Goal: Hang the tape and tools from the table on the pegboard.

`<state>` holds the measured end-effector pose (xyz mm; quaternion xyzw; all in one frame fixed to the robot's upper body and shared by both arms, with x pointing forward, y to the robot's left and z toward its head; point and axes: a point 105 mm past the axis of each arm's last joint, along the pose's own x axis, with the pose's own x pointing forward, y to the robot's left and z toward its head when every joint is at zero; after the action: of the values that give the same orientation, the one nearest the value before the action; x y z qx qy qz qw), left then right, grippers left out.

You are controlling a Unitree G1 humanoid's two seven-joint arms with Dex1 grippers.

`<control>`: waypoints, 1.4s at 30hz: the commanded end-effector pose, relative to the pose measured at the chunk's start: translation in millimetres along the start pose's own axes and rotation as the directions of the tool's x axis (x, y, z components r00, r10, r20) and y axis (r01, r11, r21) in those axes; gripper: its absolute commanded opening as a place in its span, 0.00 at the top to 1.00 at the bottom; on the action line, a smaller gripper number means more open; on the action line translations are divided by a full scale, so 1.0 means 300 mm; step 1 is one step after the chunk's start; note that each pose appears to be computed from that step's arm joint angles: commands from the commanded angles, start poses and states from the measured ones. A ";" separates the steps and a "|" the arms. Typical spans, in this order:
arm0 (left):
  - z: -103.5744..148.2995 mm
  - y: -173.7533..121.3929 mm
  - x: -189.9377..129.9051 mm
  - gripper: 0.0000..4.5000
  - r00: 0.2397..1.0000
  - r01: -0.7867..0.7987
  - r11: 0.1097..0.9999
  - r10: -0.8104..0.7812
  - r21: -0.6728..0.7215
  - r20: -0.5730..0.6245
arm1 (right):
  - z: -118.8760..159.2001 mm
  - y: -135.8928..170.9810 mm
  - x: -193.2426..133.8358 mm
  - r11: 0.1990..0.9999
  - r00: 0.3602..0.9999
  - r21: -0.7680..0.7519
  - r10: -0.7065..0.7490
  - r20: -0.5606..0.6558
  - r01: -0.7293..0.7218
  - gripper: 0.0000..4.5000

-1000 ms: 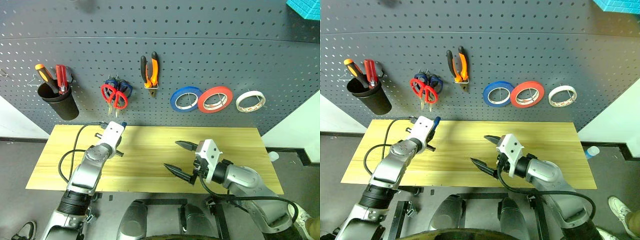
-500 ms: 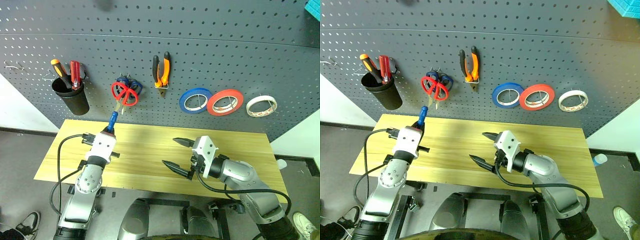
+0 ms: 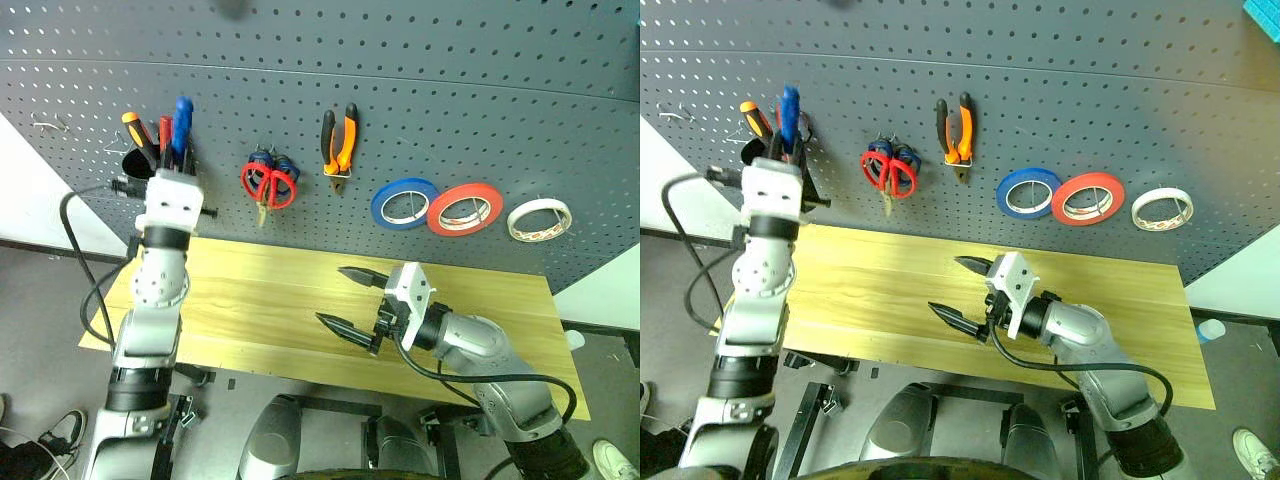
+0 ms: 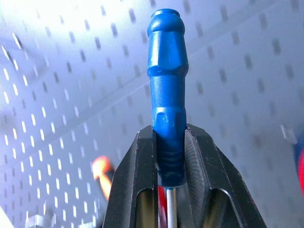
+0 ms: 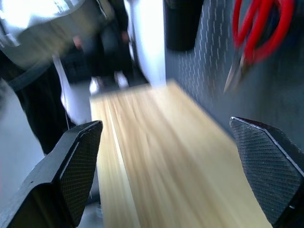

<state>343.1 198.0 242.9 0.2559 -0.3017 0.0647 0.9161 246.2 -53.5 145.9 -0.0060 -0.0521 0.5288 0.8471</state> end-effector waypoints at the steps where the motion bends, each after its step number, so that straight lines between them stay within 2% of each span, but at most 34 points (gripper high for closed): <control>1: 0.022 0.027 0.030 0.91 0.999 -0.017 1.000 0.017 0.004 0.042 | 0.149 0.007 0.013 1.000 0.987 -0.030 0.008 0.161 -0.003 0.00; 5: 0.025 0.045 0.065 0.91 0.998 -0.035 0.999 0.035 0.002 0.059 | 0.206 0.007 0.022 0.999 0.976 -0.043 0.013 0.215 -0.004 0.00; 16: 0.045 0.110 0.153 0.91 0.989 -0.088 0.996 0.086 0.017 0.118 | 0.245 0.021 0.032 0.997 0.972 -0.072 0.028 0.235 -0.012 0.00; 22: 0.000 0.095 0.170 0.91 0.994 -0.064 0.998 0.063 0.011 0.093 | 0.306 0.022 0.044 0.994 0.963 -0.111 0.042 0.265 -0.012 0.00; 27: -0.003 0.086 0.174 0.91 0.993 -0.062 0.998 0.062 0.002 0.099 | 0.308 0.020 0.038 0.994 0.967 -0.114 0.033 0.253 -0.004 0.00; 42: -0.092 0.066 0.149 0.91 0.998 -0.052 0.999 0.052 0.005 0.026 | 0.308 0.016 0.015 0.993 0.978 -0.115 0.022 0.206 0.001 0.00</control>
<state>392.2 228.1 245.6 0.2478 -0.2948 0.0797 0.9194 244.1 -50.8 224.9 0.0040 -0.1433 0.5220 0.8408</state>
